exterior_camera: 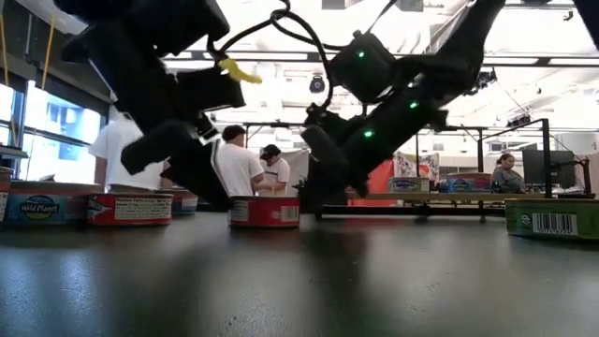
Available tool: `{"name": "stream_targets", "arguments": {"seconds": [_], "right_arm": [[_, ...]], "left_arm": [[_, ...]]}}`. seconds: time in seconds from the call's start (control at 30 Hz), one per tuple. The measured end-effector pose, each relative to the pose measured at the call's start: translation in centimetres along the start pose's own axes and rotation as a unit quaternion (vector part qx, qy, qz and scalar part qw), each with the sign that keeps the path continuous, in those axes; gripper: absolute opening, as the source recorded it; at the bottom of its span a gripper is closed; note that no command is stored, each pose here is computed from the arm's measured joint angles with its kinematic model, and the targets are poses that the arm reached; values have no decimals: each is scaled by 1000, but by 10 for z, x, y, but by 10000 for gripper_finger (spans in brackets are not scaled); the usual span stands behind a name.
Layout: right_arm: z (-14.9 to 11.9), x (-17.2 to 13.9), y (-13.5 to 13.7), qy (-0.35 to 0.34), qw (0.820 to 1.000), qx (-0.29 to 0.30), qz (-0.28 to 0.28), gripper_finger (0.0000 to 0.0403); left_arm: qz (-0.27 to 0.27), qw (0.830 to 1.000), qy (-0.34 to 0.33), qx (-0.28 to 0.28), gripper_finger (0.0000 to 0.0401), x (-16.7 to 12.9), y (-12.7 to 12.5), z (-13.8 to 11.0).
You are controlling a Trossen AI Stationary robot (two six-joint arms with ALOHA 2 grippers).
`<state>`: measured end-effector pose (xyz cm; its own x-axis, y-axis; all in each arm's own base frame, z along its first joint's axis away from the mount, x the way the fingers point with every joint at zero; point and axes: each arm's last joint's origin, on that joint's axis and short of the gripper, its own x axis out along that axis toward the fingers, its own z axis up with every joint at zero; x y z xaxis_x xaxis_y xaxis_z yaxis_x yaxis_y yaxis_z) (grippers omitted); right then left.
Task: Stack canned seafood by type on shelf
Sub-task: Put the red tuna can on the shelf aligned with the other red tuna can
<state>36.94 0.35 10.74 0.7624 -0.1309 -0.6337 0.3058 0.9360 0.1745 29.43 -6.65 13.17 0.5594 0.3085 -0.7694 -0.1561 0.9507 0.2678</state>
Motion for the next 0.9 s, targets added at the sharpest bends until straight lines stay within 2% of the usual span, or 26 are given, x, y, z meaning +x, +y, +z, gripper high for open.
{"name": "stream_targets", "arguments": {"seconds": [0.1, 0.2, 0.3, 0.4, 0.5, 0.57, 0.73, 0.83, 0.9], "right_arm": [[-11, -12, 16, 58, 998, 13, -2, 0], [-20, -29, 42, 87, 996, -4, 18, 0], [-26, -46, 67, 86, 994, -45, 46, 0], [-33, -55, 82, 75, 993, -89, 36, 0], [-38, -58, 86, 66, 991, -113, -1, 0], [-40, -59, 84, 64, 991, -108, -37, 0], [-35, -53, 59, 44, 985, -67, -153, 0], [-30, -42, 43, 43, 984, -47, -169, 0], [-27, -32, 34, 39, 985, -38, -163, 0]], "left_arm": [[64, 998, -8, -10, 3, 0, 4, -1], [132, 990, -32, -41, 3, -3, 10, 3], [148, 987, -29, -46, 3, -8, 13, 1], [149, 987, -32, -48, 3, -12, 14, 3], [146, 988, -31, -46, 3, -13, 14, 2], [134, 990, -28, -47, 3, -12, 13, 2], [58, 997, -7, -57, 3, -12, 8, 0], [8, 998, 2, -54, 3, -10, 1, -6], [-4, 999, 1, -54, 3, -7, -2, -13]]}}
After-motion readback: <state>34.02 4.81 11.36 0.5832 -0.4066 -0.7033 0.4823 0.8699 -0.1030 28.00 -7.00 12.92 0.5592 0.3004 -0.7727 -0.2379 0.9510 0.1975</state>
